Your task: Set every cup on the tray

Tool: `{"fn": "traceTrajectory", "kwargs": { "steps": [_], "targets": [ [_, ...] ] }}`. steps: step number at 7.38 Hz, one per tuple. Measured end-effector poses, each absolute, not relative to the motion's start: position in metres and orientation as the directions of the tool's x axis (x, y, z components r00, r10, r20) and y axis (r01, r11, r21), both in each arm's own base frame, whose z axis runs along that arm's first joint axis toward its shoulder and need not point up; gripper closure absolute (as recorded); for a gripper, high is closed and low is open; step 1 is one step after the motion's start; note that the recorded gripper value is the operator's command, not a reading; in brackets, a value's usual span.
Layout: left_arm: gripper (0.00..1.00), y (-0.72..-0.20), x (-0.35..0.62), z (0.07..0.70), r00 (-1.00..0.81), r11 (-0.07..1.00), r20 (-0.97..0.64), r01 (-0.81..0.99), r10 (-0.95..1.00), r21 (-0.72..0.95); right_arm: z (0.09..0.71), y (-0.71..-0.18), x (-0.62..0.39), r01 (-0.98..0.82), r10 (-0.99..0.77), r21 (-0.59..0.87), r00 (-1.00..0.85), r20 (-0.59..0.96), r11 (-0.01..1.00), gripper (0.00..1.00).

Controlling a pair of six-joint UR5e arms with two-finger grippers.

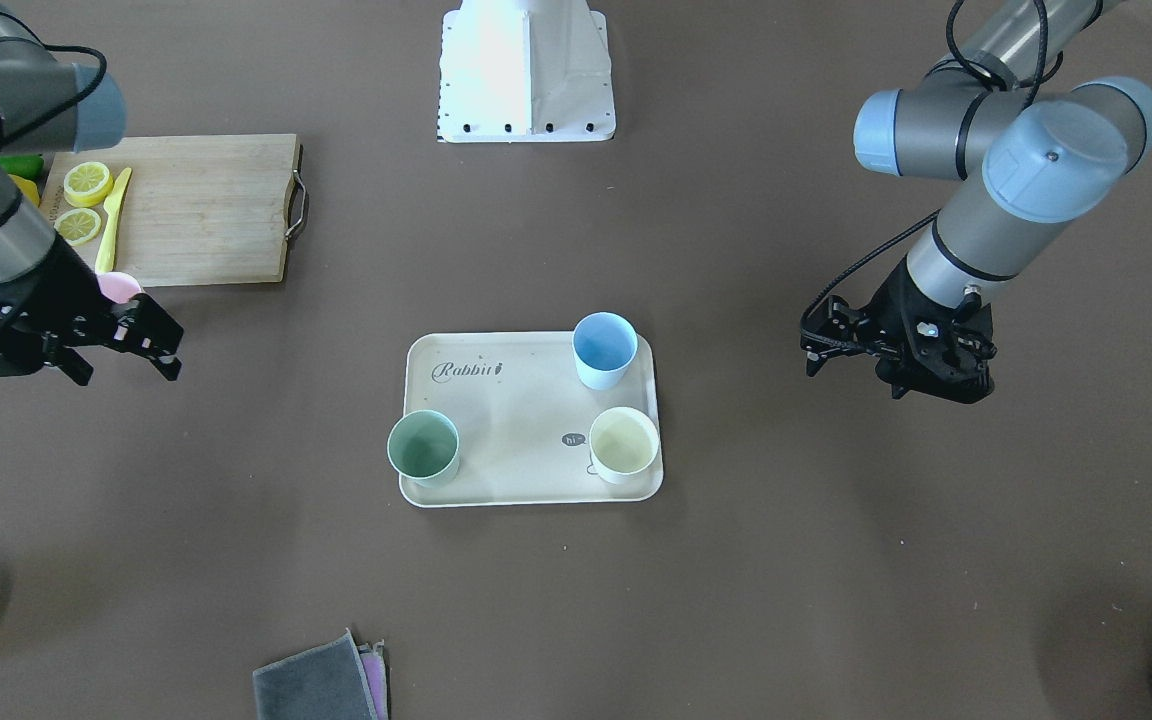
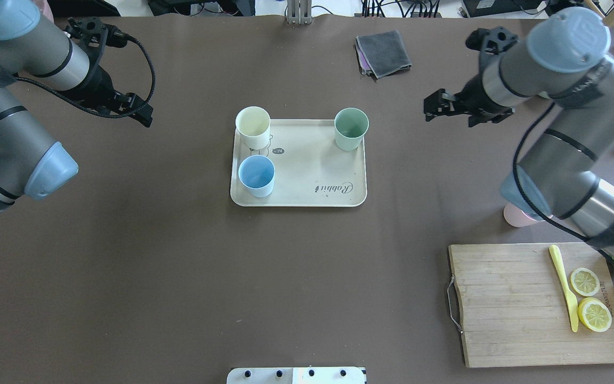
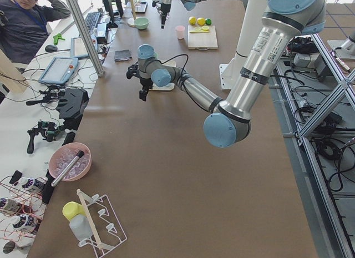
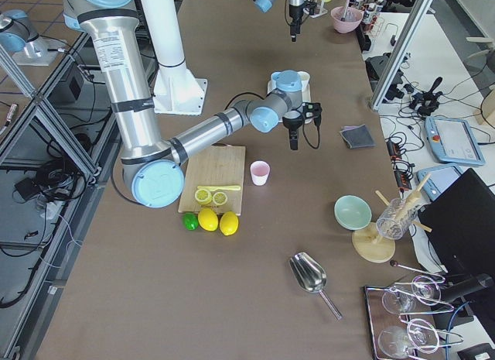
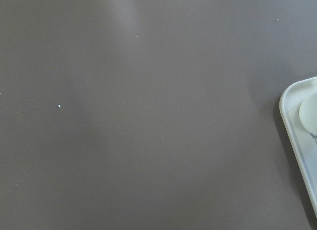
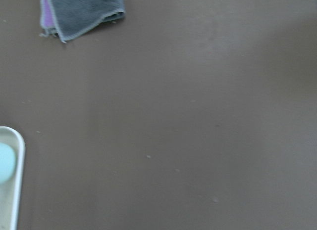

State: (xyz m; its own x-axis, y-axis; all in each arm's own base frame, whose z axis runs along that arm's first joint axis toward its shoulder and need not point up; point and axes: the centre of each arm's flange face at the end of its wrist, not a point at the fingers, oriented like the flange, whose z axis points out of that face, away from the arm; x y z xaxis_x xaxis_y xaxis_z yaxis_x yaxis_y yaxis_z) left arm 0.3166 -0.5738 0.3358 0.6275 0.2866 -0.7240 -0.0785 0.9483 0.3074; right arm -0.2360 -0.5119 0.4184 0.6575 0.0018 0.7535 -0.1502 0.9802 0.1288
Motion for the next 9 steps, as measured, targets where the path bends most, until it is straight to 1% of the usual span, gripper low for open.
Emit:
{"fn": "traceTrajectory", "kwargs": {
  "steps": [2,5,6,7,8,9],
  "targets": [
    [0.02,-0.574,0.317,0.337,0.628,0.948,-0.723,-0.08,0.287,0.307,0.469,-0.474,-0.193,-0.098,-0.024,0.129,0.698,0.716,0.987,0.01],
    [0.02,-0.575,0.317,0.336,0.627,0.947,-0.723,-0.082,0.29,0.309,0.495,-0.447,-0.217,-0.04,-0.061,0.136,0.748,0.661,0.99,0.02],
    [0.02,-0.575,0.317,0.336,0.628,0.947,-0.723,-0.082,0.29,0.309,0.503,-0.439,-0.23,-0.021,-0.076,0.144,0.768,0.636,0.989,0.04],
    [0.02,-0.575,0.318,0.336,0.628,0.947,-0.722,-0.082,0.29,0.309,0.51,-0.432,-0.238,-0.004,-0.088,0.147,0.781,0.618,0.989,0.1],
    [0.02,-0.575,0.318,0.336,0.628,0.947,-0.722,-0.082,0.29,0.31,0.514,-0.426,-0.244,0.009,-0.098,0.148,0.789,0.607,0.989,0.67],
    [0.02,-0.575,0.318,0.335,0.627,0.947,-0.723,-0.081,0.29,0.31,0.516,-0.422,-0.248,0.019,-0.105,0.148,0.792,0.601,0.989,1.0]
  ]
}}
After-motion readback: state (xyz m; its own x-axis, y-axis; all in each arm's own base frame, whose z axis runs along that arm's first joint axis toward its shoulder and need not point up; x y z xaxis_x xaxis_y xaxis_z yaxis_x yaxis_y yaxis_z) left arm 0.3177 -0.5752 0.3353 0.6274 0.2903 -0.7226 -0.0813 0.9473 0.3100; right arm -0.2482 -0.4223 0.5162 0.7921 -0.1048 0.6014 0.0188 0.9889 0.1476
